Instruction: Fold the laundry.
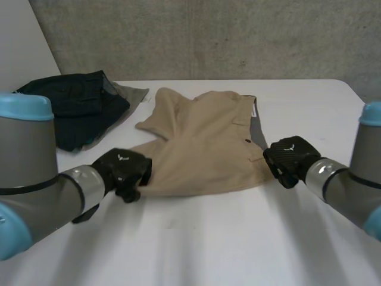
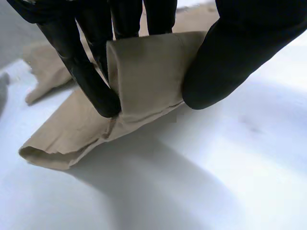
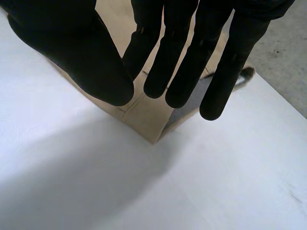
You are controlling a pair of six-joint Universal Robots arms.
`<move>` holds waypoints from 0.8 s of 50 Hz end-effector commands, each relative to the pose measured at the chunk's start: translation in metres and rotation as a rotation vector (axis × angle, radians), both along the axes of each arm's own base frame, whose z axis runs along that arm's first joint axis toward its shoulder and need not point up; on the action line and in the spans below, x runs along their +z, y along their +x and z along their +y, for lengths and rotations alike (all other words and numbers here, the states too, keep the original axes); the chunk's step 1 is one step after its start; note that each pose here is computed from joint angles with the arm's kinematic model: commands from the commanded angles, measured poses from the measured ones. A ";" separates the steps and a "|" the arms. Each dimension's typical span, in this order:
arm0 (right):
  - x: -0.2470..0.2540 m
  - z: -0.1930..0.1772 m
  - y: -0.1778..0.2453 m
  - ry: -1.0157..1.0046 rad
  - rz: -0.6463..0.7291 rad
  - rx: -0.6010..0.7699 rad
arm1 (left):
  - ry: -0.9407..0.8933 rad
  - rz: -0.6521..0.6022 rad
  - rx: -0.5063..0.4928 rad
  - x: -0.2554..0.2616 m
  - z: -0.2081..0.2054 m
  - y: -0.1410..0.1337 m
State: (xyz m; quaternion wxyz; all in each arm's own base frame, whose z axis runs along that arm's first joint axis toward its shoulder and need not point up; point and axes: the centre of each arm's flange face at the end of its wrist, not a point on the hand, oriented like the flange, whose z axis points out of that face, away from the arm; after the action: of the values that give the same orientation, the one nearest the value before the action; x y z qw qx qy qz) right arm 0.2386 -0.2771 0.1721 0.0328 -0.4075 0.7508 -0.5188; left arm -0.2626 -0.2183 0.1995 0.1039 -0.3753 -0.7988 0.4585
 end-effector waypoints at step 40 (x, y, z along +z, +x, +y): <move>-0.036 0.015 0.025 -0.067 -0.190 -0.094 | -0.052 0.045 0.186 0.052 -0.055 0.005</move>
State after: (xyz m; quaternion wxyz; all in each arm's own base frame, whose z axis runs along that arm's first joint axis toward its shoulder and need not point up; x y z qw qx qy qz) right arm 0.2620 -0.2486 0.1401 0.0935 -0.3357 0.7481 -0.5648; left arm -0.2577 -0.2788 0.2555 0.0539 -0.2950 -0.8073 0.5082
